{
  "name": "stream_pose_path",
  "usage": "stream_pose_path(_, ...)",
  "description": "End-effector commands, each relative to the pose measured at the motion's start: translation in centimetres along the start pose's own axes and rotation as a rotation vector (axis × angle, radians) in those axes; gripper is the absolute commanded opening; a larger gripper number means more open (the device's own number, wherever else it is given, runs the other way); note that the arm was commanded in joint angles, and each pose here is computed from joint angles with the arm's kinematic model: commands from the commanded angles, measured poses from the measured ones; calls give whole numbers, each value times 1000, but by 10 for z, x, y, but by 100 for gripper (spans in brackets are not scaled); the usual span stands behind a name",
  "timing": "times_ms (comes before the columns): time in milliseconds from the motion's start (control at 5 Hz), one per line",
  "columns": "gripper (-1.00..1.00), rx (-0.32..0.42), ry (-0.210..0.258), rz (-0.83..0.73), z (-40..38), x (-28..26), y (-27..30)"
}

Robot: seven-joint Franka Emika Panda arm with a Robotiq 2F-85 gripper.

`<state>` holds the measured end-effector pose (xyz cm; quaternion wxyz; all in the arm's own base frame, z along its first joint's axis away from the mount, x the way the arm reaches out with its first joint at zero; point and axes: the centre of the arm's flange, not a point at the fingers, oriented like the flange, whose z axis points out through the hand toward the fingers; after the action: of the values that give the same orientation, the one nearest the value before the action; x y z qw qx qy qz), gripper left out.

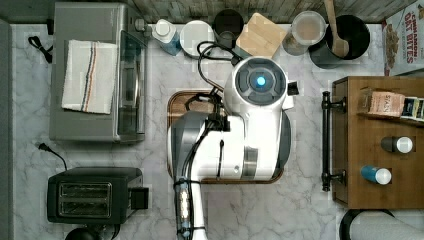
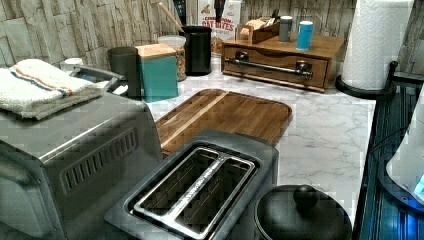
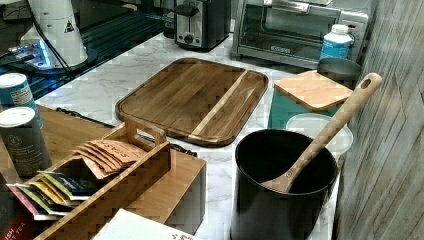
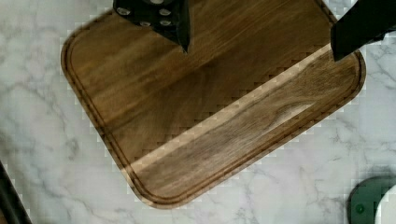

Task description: Open the drawer.

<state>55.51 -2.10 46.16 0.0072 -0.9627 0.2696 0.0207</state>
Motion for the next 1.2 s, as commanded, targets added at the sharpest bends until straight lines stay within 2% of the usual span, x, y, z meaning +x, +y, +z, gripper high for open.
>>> stream_pose_path(200,100,-7,106,-229,12,16,109)
stream_pose_path(600,100,-90,130,-360,31,41,152)
stream_pose_path(800,100,-115,167,-439,48,43,177)
stream_pose_path(1200,100,-110,165,-560,73,69,206)
